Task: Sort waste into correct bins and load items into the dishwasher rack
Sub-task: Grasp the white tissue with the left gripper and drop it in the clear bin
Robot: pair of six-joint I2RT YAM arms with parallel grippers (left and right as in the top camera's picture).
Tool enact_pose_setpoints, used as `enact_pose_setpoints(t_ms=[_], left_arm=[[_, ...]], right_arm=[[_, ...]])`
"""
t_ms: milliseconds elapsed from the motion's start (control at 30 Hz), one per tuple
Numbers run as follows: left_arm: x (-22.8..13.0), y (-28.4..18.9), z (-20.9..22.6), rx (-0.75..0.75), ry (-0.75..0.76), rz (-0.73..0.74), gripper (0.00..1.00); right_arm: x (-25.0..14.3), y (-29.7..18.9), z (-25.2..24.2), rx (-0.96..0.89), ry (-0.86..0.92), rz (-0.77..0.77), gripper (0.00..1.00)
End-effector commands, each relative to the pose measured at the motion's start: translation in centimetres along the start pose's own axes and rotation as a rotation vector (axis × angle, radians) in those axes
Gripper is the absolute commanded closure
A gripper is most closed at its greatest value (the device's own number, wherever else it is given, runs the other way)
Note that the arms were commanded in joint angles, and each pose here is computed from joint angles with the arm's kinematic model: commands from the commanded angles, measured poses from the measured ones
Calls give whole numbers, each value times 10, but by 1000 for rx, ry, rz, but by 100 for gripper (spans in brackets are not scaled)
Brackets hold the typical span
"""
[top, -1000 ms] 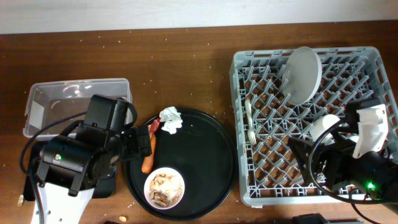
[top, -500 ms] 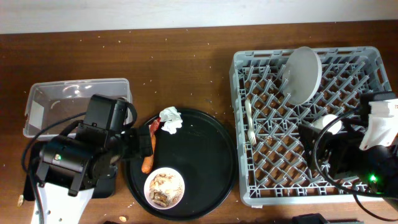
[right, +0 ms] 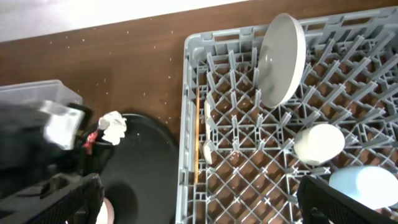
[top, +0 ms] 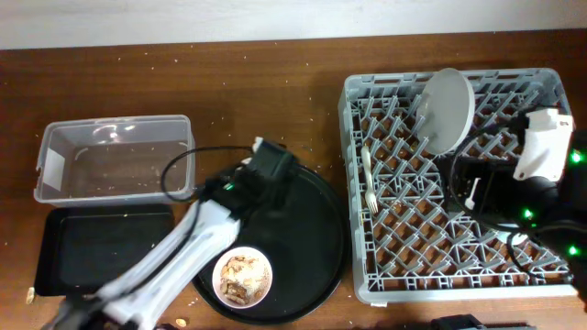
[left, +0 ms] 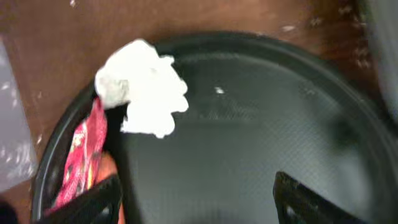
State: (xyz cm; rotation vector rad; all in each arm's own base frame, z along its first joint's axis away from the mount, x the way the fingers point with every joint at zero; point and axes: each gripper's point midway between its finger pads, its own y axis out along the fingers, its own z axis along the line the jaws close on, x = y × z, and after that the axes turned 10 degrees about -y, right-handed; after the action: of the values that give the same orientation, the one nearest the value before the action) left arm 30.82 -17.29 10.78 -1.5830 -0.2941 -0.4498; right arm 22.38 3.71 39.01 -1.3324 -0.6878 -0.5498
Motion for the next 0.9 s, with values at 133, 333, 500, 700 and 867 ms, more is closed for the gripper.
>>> enact_pose_setpoints(t_ms=[133, 333, 500, 700, 867], left_arm=[[21, 80, 26, 149, 28, -35, 23], [16, 108, 12, 23, -7, 23, 81], [82, -7, 12, 7, -28, -73, 100], [105, -54, 210, 368, -405, -167, 96], [102, -60, 156, 128, -237, -126, 5]], right_arm=[[-32, 14, -3, -10, 30, 191, 1], [-45, 8, 9, 60, 42, 236, 1], [-44, 8, 9, 59, 42, 234, 1], [-44, 8, 9, 59, 42, 235, 1], [-45, 8, 9, 59, 38, 236, 1]])
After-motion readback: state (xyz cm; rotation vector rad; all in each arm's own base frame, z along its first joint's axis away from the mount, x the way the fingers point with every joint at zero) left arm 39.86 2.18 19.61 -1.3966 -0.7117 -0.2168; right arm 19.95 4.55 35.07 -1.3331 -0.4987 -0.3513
